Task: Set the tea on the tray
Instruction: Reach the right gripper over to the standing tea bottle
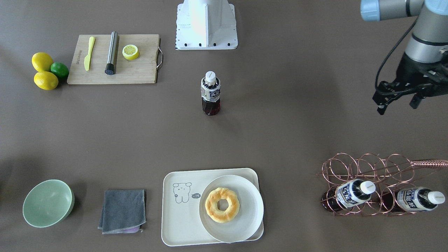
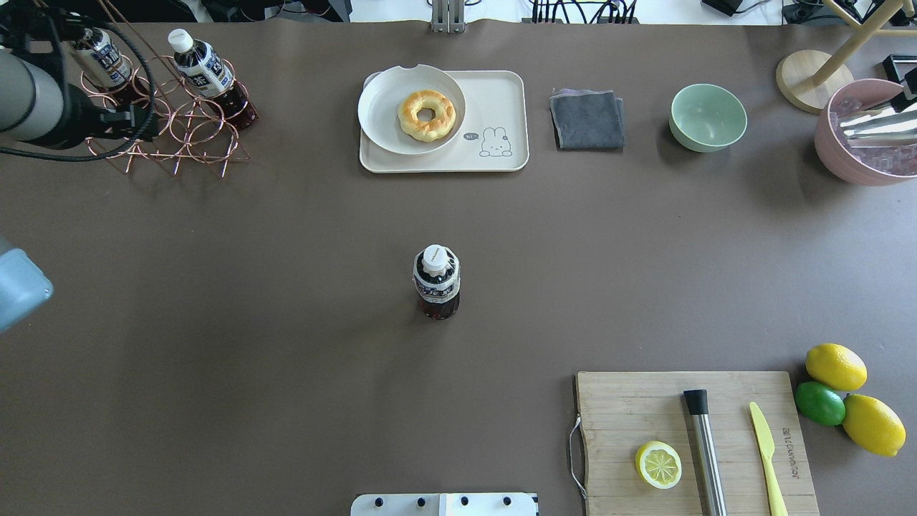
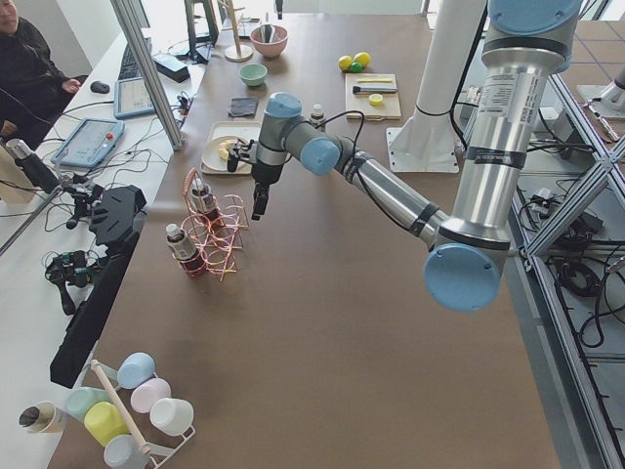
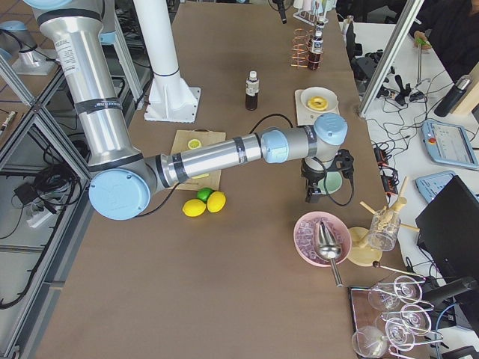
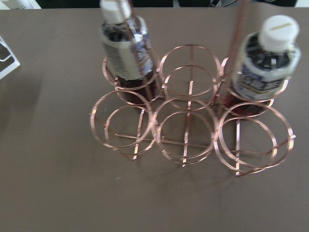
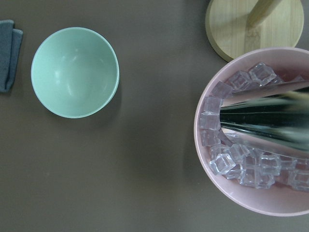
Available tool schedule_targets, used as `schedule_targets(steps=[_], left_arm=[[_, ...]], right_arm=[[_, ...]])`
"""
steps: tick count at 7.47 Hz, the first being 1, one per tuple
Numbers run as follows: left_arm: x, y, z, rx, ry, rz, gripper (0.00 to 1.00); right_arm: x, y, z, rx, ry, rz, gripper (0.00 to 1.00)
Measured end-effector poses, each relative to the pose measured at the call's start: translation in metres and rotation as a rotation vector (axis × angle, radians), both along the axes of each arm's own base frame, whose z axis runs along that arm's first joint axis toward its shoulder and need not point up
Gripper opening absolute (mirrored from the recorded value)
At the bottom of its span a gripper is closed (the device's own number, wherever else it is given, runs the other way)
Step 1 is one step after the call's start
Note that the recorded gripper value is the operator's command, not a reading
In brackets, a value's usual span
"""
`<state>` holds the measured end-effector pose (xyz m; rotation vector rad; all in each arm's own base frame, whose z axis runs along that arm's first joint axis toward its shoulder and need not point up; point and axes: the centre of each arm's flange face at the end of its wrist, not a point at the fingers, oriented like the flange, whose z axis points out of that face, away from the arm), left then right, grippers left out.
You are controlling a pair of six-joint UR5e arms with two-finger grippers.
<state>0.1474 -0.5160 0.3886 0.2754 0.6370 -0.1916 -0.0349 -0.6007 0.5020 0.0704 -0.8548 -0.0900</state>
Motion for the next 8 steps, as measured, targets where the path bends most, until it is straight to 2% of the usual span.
schedule_targets(steps=[2,3,5,7,8], left_arm=[[-0.113,-0.011,0.071,-0.007,-0.010,0.157,0.98],[-0.158,-0.008,0.100,-0.012,-0.010,0.195,0.98],[-0.207,0.008,0.133,-0.027,-0.010,0.201,0.98],[-0.216,0.025,0.156,-0.058,-0.006,0.196,0.98],[-0.217,0.030,0.162,-0.068,-0.005,0.196,0.98]], right_arm=[[-0.041,-0.002,-0.014,0.058,0.005,-0.062,1.00],[-0.073,-0.009,-0.043,0.090,0.009,-0.087,1.00],[-0.178,-0.008,-0.141,0.098,0.019,-0.053,1.00],[-0.265,0.010,-0.222,0.065,-0.005,0.000,1.00],[-0.289,0.016,-0.259,0.044,-0.007,0.024,1.00]])
